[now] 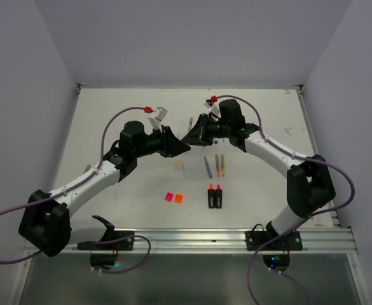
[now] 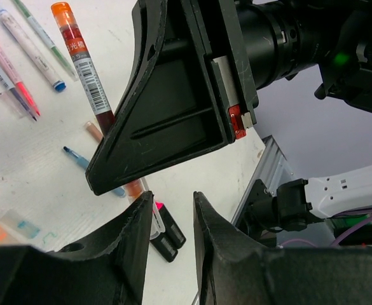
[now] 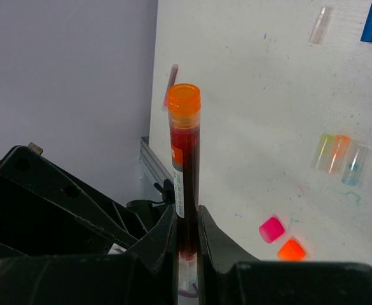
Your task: Open the pen caps
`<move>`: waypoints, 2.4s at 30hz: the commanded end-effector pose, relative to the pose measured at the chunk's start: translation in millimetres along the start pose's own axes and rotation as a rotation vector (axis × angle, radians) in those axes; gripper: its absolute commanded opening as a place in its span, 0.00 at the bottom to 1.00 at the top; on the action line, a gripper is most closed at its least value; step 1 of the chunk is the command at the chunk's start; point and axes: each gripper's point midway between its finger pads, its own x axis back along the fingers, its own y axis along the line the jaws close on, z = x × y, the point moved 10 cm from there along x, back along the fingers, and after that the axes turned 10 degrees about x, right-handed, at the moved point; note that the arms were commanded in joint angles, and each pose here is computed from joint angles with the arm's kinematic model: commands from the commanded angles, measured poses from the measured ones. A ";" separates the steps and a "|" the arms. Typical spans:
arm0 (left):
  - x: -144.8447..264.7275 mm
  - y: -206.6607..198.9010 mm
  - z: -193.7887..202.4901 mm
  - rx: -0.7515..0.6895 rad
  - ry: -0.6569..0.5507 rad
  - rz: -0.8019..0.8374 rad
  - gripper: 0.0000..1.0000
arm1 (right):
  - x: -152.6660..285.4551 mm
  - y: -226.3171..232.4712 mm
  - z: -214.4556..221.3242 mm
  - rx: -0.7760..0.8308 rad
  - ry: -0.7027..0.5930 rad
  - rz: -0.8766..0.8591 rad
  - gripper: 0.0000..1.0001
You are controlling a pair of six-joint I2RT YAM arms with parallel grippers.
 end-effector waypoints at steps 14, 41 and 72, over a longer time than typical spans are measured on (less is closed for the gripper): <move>3.1 2.5 0.4 -0.049 0.022 -0.065 0.38 | 15.6 28.6 -3.5 0.057 -0.023 -0.106 0.00; -7.2 9.6 17.8 0.160 0.015 -0.046 0.00 | 13.7 4.3 -44.5 0.267 -0.260 0.411 0.00; -7.3 164.2 -42.0 -0.011 0.018 -0.888 0.10 | 58.2 -158.7 -93.1 0.095 0.093 1.009 0.00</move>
